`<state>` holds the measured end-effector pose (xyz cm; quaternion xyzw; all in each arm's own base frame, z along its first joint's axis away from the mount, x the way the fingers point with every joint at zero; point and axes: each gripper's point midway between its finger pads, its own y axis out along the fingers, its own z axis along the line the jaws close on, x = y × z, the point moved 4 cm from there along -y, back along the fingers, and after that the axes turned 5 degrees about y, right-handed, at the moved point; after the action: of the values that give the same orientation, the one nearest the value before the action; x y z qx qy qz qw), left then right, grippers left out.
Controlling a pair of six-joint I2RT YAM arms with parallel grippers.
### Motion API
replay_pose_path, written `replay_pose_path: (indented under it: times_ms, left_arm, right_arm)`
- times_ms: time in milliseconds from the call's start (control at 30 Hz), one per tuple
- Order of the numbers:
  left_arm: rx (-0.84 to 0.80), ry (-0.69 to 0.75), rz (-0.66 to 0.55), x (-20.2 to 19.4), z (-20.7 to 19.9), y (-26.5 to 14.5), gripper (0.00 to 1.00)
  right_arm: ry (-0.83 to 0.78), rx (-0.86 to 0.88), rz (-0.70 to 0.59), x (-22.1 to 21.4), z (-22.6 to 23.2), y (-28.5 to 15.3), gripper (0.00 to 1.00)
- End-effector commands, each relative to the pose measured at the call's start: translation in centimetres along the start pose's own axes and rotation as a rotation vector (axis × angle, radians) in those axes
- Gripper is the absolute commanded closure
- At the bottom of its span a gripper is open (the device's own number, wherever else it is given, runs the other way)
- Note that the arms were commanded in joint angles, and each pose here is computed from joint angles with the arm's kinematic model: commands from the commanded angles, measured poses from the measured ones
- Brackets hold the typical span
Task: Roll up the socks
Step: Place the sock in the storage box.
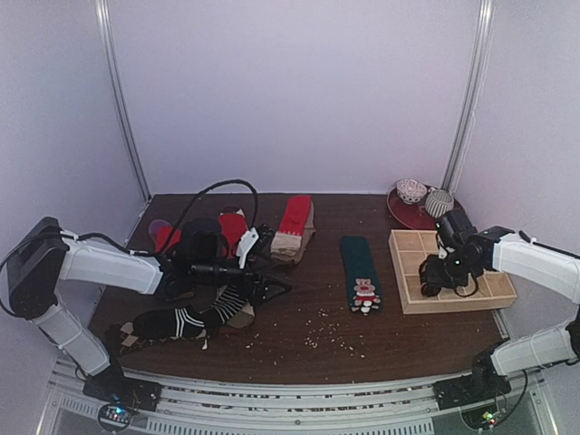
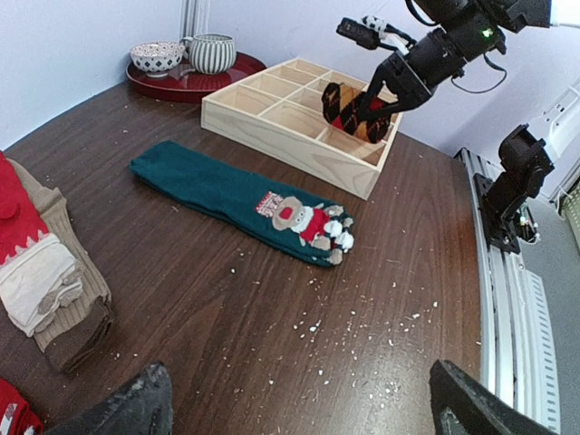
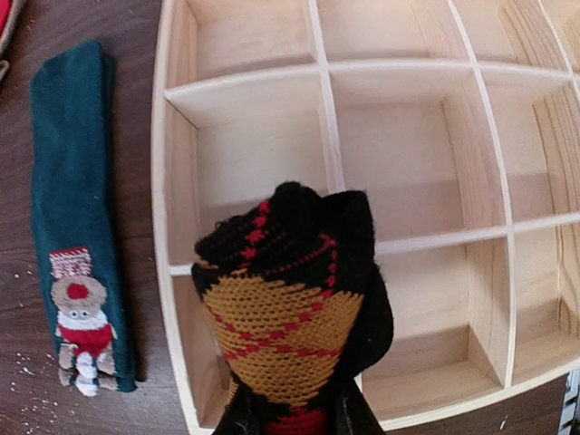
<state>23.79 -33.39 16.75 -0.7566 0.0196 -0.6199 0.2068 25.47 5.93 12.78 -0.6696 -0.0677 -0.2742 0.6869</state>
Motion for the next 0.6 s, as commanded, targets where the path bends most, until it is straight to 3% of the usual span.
replay_pose_path:
  times_ms: [0, 333, 567]
  left_arm:
    - [-0.010, 0.027, -0.051, 1.1, -0.1, -0.2, 0.02]
    - [0.010, 0.047, -0.033, 0.7, 0.4, 0.1, 0.02]
    - [0.012, 0.028, -0.031, 0.4, 0.8, 0.8, 0.02]
  right_arm:
    - [-0.136, 0.108, -0.126, 3.7, 2.2, -1.9, 0.99]
    - [-0.580, 0.003, -0.194, 8.2, 3.7, -2.5, 0.99]
    - [-0.862, -0.024, -0.157, 8.3, 4.4, 0.5, 0.99]
